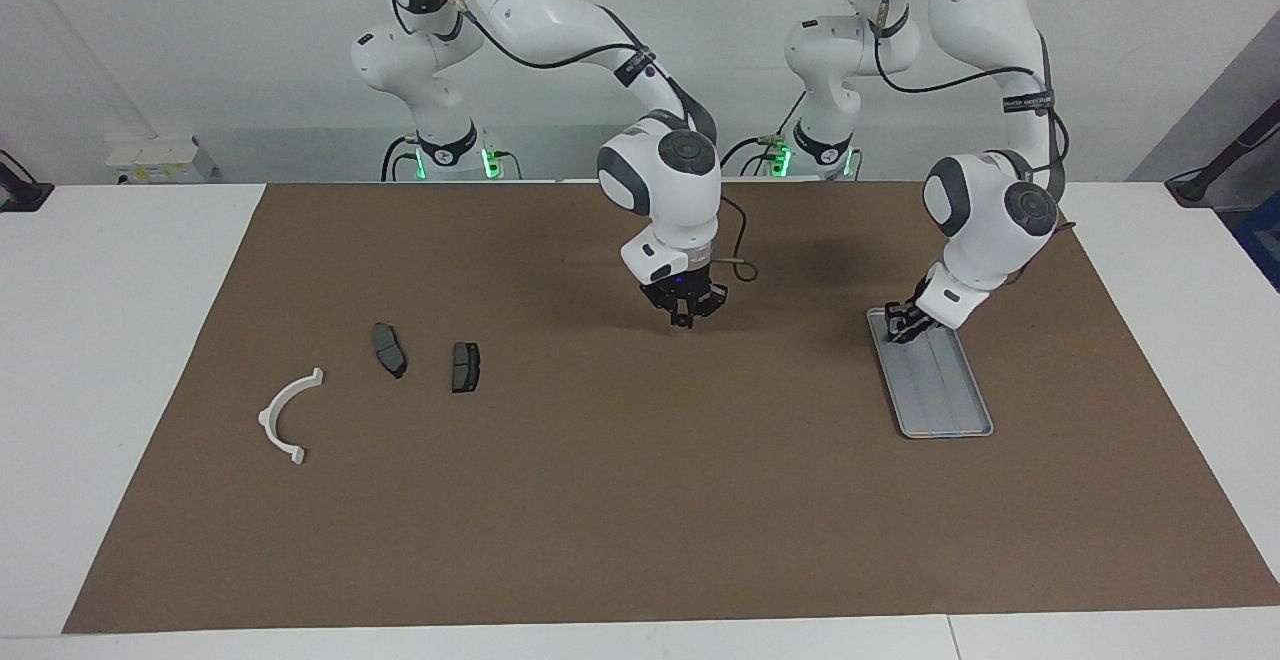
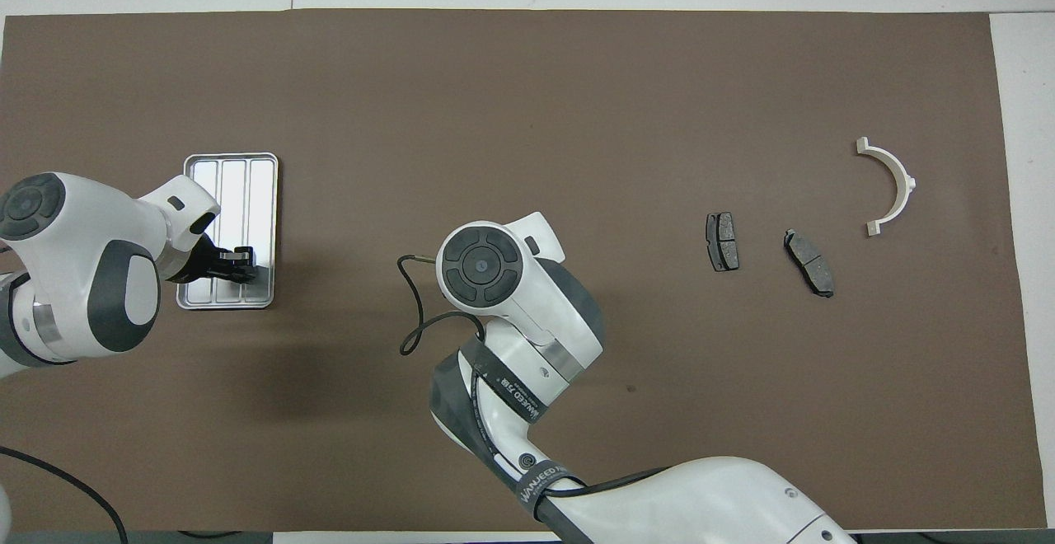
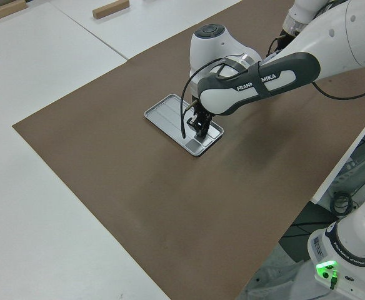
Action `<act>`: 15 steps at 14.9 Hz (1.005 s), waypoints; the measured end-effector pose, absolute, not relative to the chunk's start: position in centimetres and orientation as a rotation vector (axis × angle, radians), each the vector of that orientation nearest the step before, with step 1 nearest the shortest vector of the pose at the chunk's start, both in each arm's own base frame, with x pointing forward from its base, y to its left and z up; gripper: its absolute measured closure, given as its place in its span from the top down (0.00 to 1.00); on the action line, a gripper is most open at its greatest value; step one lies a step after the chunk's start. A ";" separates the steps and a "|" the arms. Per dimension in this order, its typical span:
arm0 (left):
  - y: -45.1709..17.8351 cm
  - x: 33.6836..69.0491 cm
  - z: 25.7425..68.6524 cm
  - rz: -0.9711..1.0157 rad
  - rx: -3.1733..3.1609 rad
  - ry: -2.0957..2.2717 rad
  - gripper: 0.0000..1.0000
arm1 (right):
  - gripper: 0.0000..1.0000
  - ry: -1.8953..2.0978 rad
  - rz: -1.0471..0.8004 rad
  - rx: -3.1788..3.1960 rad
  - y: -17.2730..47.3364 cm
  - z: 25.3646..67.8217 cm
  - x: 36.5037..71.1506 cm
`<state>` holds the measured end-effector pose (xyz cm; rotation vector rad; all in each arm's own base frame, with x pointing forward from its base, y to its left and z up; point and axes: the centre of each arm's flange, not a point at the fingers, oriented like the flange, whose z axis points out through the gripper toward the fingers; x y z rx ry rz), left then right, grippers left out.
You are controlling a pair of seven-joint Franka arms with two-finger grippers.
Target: Pick bearing gear from pile to tray
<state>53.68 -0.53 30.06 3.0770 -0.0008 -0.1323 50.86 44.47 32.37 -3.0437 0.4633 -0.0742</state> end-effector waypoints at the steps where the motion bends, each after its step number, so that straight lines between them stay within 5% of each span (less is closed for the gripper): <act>1: -0.5 53.7 30.1 -0.132 3.077 -0.001 0.47 | 0.24 0.464 -0.072 -3.045 44.4 31.9 50.8; 6: -0.7 54.4 31.2 -0.101 3.077 -0.006 1.00 | 0.29 0.466 -0.070 -3.047 44.4 30.4 50.9; 13: -7.1 56.8 37.4 -0.065 3.070 0.121 1.00 | 0.99 0.529 -0.081 -3.041 41.7 33.0 54.0; 15: -12.8 55.8 37.4 -0.078 3.071 0.192 1.00 | 1.00 0.494 -0.104 -3.042 38.4 36.1 56.9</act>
